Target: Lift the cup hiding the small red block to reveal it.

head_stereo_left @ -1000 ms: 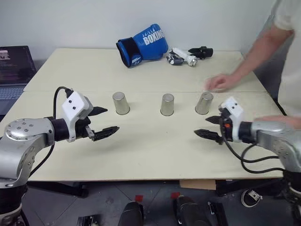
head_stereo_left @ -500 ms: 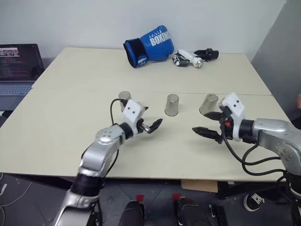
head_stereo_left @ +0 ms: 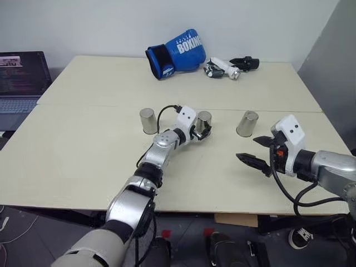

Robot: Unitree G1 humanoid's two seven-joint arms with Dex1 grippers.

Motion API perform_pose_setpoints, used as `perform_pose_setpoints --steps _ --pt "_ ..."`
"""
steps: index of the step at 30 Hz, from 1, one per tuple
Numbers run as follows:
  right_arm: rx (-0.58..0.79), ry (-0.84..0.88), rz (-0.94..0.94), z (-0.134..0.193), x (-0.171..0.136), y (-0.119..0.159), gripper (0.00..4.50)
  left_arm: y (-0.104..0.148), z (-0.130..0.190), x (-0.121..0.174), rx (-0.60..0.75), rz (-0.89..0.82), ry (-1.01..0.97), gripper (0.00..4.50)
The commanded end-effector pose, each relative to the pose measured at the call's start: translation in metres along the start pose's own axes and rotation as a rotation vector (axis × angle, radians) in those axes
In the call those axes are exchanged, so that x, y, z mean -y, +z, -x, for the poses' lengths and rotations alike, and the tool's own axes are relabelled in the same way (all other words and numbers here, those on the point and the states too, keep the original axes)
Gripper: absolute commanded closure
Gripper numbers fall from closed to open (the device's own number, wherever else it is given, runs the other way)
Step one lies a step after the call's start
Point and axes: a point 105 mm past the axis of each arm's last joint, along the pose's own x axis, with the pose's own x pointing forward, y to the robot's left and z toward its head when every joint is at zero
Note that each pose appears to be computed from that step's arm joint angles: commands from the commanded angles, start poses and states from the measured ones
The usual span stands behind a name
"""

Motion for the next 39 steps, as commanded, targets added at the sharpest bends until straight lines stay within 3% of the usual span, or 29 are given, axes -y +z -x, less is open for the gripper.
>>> perform_pose_setpoints --steps 1,10,18,27,29,30,34,39 --pt "0.035 -0.024 0.013 0.007 -0.002 0.007 0.0 0.018 -0.007 0.001 0.071 0.011 -0.007 0.19" --pt "0.036 -0.041 -0.012 0.009 0.0 0.006 0.0 0.032 -0.003 -0.007 0.139 0.019 -0.01 1.8" --pt "0.045 -0.032 -0.032 0.004 0.001 0.005 0.0 0.065 0.035 -0.02 0.254 0.083 0.081 1.82" --pt "0.052 -0.007 -0.036 -0.004 0.002 0.007 0.0 0.021 0.055 -0.018 0.067 0.145 0.213 1.82" --pt "0.052 -0.004 -0.033 -0.005 0.002 0.008 0.0 0.013 0.054 -0.016 0.05 0.163 0.205 1.12" --pt "0.053 -0.002 -0.032 -0.005 0.002 0.009 0.0 0.01 0.055 -0.015 0.043 0.164 0.205 1.06" --pt "0.053 0.002 -0.029 -0.006 0.002 0.01 0.0 0.012 0.058 -0.015 0.052 0.166 0.201 0.11" --pt "0.049 0.017 -0.033 -0.007 -0.002 0.009 0.0 0.03 0.072 -0.022 0.059 0.121 0.203 0.05"
